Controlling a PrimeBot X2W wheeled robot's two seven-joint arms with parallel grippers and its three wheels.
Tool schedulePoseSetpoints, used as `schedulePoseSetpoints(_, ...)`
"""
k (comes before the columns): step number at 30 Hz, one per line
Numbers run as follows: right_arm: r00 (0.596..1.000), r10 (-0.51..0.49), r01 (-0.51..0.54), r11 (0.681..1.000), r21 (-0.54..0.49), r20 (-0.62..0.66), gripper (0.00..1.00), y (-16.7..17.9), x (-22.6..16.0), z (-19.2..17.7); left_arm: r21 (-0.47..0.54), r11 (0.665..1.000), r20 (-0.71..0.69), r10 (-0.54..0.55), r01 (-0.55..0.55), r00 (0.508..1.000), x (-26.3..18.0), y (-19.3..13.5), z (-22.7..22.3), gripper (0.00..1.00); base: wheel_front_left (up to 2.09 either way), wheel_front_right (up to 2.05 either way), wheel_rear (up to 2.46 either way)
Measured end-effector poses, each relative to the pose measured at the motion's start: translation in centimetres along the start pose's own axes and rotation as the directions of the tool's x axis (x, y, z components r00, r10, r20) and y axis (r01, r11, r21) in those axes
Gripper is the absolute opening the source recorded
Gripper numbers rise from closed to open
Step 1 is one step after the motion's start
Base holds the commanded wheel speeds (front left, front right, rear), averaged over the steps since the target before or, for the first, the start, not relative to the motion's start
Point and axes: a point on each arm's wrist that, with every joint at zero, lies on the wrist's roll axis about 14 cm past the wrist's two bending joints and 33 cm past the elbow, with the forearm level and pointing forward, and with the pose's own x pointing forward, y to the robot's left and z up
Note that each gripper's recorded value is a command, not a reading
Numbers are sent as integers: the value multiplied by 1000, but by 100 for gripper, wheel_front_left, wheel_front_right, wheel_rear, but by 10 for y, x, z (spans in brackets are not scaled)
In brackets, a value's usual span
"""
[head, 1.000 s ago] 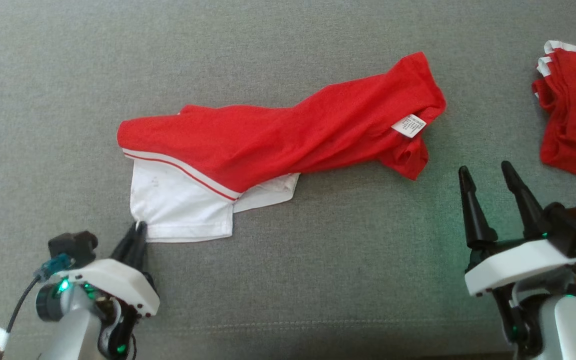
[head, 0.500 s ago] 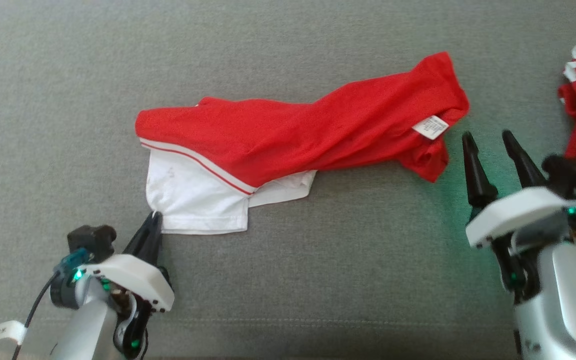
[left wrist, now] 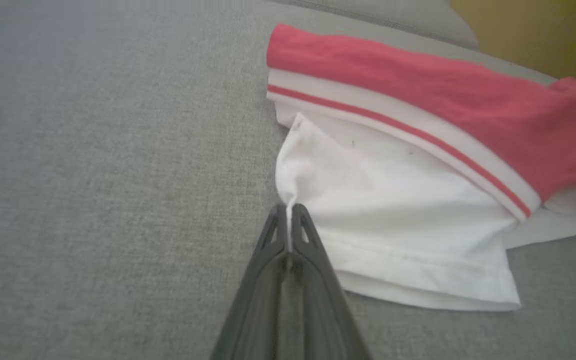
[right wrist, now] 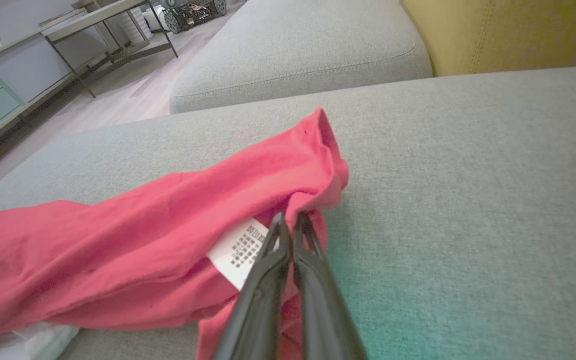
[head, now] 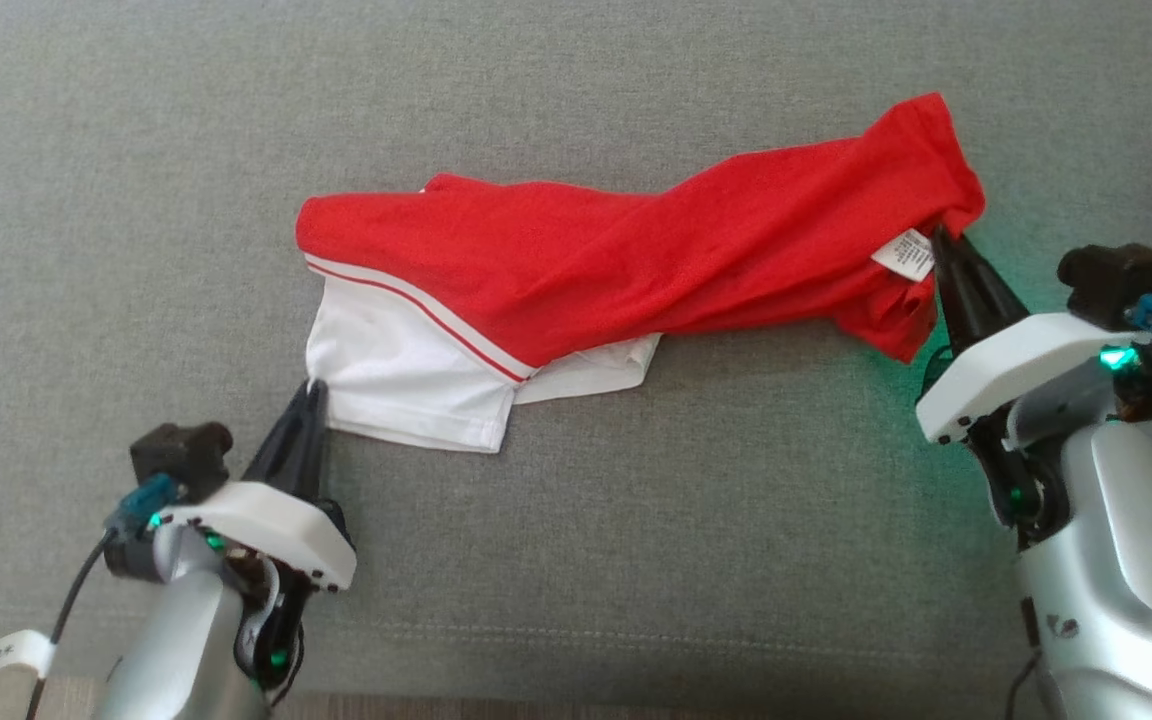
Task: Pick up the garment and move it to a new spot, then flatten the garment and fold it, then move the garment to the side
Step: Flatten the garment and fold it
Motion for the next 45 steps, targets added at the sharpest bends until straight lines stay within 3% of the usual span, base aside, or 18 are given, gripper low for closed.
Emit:
schedulePoseSetpoints(6, 994, 22, -18, 999, -34, 105, 0, 4, -4, 31, 4, 1000, 156, 1, -1, 988, 3, 0, 45, 0, 0, 0, 0)
schedulePoseSetpoints(10, 971, 45, -26, 996, -83, 234, 0, 9, -18, 76, 39, 999, 348, -13, -1, 937, -3, -1, 111, 0, 0, 0, 0)
schedulePoseSetpoints(17, 889, 77, 0, 986, -168, 451, 0, 17, -63, 156, 128, 992, 642, -97, 18, 761, -41, -24, 222, 0, 0, 0, 0)
schedulePoseSetpoints(18, 860, 88, 10, 982, -189, 503, 0, 22, -78, 176, 155, 987, 697, -129, 28, 706, -54, -33, 247, 0, 0, 0, 0)
schedulePoseSetpoints(25, 745, 110, 81, 964, -252, 658, 0, 32, -140, 237, 259, 966, 831, -239, 31, 502, -109, -66, 338, 0, 0, 0, 0)
schedulePoseSetpoints(27, 720, 105, 102, 962, -254, 686, 0, 32, -156, 247, 280, 959, 842, -264, 36, 471, -122, -75, 353, 0, 0, 0, 0)
schedulePoseSetpoints(30, 707, 92, 122, 961, -250, 701, 0, 29, -171, 251, 294, 954, 839, -283, 51, 465, -131, -84, 362, 0, 0, 0, 0)
schedulePoseSetpoints(36, 733, 53, 126, 969, -212, 678, 0, 18, -171, 239, 300, 950, 809, -305, 94, 502, -123, -94, 361, 0, 0, 0, 0)
schedulePoseSetpoints(41, 767, 43, 93, 980, -177, 640, 0, 11, -145, 234, 307, 944, 776, -321, 119, 543, -90, -97, 369, 0, 0, 0, 0)
schedulePoseSetpoints(45, 755, 72, 55, 983, -172, 652, 0, 14, -117, 255, 325, 937, 762, -339, 127, 552, -60, -103, 384, 0, 0, 0, 0)
